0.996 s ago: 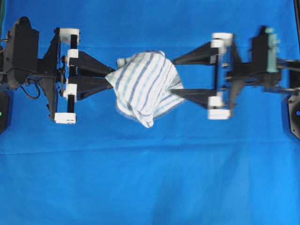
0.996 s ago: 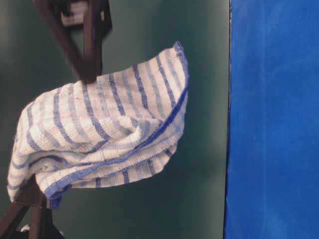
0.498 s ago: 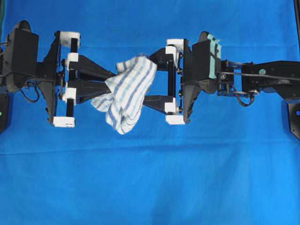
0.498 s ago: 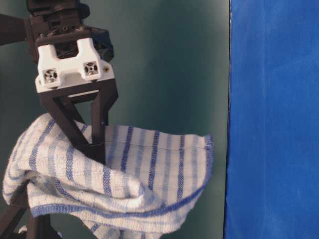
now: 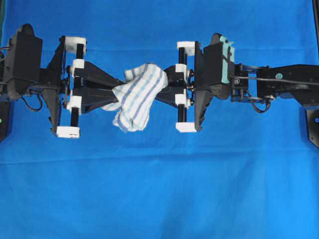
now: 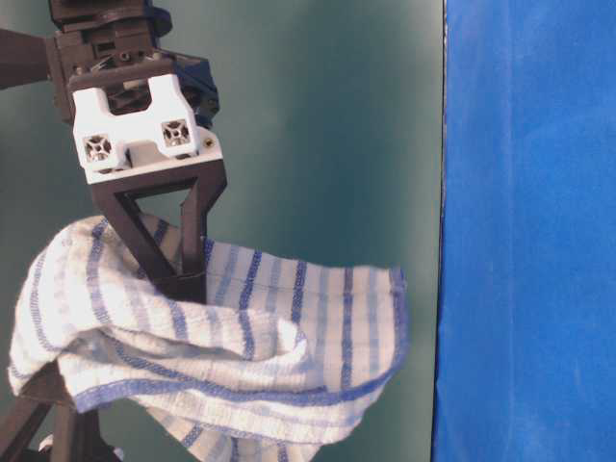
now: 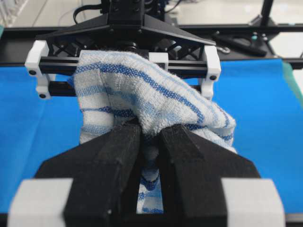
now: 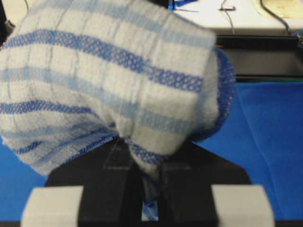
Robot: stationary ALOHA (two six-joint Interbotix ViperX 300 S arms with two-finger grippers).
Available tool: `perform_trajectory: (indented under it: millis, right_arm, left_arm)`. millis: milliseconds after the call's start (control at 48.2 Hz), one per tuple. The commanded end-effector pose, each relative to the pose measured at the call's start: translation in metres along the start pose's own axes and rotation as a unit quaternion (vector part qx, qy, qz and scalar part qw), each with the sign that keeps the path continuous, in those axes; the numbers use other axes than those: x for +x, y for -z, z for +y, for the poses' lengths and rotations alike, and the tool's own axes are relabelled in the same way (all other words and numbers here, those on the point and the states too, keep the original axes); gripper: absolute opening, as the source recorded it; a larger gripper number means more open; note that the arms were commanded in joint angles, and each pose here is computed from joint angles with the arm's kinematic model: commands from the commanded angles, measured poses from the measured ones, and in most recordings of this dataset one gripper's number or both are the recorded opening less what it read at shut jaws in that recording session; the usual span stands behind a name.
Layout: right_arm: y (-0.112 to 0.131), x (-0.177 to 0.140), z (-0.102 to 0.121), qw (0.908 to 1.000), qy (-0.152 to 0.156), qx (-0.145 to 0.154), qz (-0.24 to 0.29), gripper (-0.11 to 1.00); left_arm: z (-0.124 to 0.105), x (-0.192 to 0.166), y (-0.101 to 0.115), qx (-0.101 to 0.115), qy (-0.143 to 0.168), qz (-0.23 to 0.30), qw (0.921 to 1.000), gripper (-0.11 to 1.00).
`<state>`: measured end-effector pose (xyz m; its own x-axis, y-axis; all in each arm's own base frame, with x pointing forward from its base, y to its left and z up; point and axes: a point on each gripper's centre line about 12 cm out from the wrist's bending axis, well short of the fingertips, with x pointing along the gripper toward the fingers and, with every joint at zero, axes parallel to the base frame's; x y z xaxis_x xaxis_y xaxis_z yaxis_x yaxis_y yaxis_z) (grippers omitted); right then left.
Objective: Hand over the towel.
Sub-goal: 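Open the left gripper and pull the towel right with the right gripper, then lower the towel to the table center with the right gripper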
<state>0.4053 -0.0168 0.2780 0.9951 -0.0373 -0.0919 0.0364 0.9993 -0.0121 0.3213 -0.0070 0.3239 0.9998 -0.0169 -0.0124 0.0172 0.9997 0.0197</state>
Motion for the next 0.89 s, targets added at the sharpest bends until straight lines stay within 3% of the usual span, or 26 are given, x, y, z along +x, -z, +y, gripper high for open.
perform_trajectory:
  millis: [0,207,436,519,871]
  right_arm:
    - [-0.015,-0.003,0.0,0.9998,0.0,0.002,-0.018,0.05]
    - [-0.017,-0.007,0.001,0.9999,-0.001,0.004,-0.015,0.05]
    - [-0.021,-0.028,0.002,0.9998,-0.002,0.006,-0.018,0.05]
    - [-0.023,-0.041,0.002,0.9998,-0.002,0.006,-0.019,0.05]
    - [-0.026,-0.119,0.001,0.9997,0.001,0.014,-0.022,0.05]
  left_arm:
    - [-0.001,0.002,-0.01,-0.002,0.002,-0.014,0.9999,0.06]
    - [0.003,0.005,-0.011,-0.003,-0.005,-0.016,0.9999,0.1]
    - [0.004,-0.002,-0.011,-0.003,-0.006,-0.019,0.9998,0.74]
    - [0.004,-0.007,-0.012,-0.003,-0.006,-0.024,0.9997,0.89]
    - [0.004,-0.042,-0.017,-0.002,-0.007,-0.044,0.999,0.87]
